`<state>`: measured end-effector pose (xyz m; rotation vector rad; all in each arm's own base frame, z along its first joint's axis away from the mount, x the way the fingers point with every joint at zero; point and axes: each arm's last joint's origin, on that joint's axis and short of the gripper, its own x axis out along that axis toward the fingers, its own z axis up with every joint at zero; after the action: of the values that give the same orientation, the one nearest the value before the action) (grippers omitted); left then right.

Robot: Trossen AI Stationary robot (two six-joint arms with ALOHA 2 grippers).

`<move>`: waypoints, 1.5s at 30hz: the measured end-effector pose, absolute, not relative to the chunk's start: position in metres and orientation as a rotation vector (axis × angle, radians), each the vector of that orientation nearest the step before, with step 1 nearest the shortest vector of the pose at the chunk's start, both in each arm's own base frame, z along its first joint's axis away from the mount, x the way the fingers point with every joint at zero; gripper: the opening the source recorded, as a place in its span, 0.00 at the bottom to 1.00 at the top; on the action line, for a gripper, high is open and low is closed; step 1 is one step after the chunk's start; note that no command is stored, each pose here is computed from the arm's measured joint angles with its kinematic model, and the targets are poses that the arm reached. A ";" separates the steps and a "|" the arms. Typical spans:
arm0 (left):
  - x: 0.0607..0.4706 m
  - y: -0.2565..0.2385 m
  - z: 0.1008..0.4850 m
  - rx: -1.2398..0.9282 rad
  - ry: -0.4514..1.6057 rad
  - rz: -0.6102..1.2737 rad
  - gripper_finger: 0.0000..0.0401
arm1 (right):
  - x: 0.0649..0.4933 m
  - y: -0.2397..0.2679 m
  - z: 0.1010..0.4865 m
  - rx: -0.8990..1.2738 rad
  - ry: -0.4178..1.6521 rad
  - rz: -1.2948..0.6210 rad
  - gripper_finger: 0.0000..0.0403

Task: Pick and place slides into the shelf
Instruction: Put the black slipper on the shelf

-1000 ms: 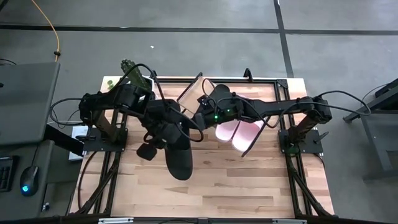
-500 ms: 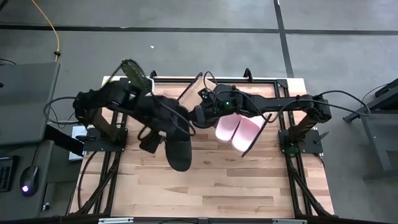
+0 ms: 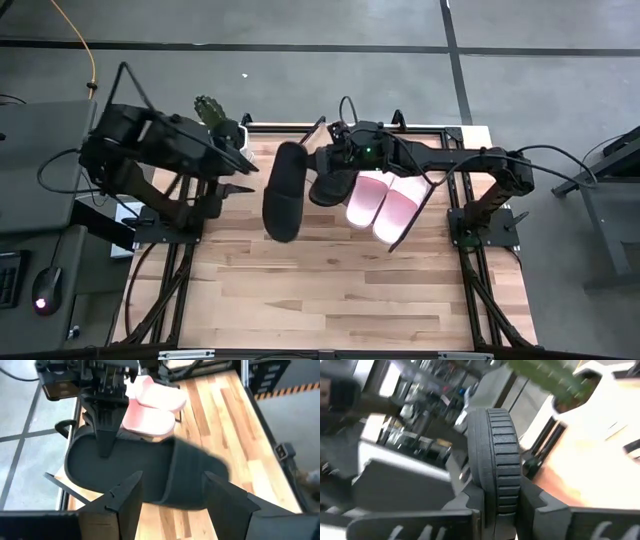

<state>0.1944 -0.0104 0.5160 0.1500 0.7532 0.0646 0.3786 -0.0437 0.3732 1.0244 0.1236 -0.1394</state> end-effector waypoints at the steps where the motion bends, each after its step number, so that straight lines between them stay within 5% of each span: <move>1: 0.192 -0.010 0.518 0.141 0.742 0.068 0.47 | 0.378 -0.046 0.373 1.022 0.112 -0.163 0.09; 26: 0.183 -0.010 0.520 0.124 0.730 0.044 0.45 | 0.364 -0.086 0.352 0.917 0.136 -0.646 0.09; 45: 0.183 -0.010 0.520 0.124 0.731 0.044 0.46 | 0.353 -0.113 0.346 0.864 0.153 -0.811 0.09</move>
<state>0.1830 -0.0104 0.5202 0.1236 0.7309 0.0443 0.3528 -0.1130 0.3455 0.8638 0.1533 -0.8110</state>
